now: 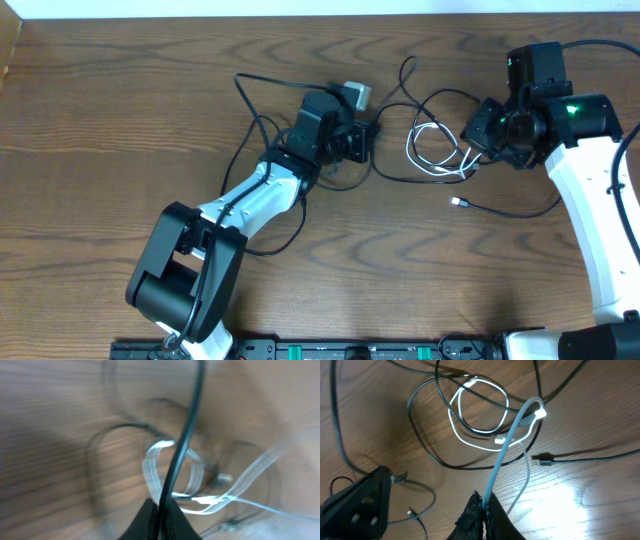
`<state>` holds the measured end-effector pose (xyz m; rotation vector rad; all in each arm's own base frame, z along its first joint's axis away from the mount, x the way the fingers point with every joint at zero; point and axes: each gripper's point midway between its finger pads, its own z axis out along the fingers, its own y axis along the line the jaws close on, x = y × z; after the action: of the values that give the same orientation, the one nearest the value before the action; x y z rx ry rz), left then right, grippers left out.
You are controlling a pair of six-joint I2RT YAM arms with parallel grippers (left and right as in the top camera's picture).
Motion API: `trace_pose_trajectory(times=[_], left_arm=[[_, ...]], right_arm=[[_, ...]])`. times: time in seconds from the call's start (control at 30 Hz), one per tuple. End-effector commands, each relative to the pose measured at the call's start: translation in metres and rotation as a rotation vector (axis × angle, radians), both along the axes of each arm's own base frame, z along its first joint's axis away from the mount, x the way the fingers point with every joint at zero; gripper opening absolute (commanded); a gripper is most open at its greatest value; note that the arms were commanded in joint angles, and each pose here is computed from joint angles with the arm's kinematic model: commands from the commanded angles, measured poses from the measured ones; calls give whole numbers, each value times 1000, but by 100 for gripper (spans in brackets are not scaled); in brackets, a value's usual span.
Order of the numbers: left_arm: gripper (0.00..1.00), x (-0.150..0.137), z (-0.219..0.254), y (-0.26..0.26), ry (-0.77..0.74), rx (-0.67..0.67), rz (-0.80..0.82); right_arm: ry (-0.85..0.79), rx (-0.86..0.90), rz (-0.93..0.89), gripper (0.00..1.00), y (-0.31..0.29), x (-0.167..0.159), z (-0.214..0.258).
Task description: Untangle cables
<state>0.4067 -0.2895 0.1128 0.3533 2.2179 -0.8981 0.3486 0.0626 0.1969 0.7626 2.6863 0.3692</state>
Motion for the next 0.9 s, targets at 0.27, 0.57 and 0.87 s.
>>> trace_pose_trajectory(times=[0.27,0.57,0.87], left_arm=[[24,3,-65,93,129,418,348],[93,-16,-80,103,214,483,331],[93,-16,-75,102,197,487,319]], right_arm=[[-394,201,26,1,28,25,97],[-894,183,-223,2,-35,14,232],[-947,0,-503,2,-114,-28,247]])
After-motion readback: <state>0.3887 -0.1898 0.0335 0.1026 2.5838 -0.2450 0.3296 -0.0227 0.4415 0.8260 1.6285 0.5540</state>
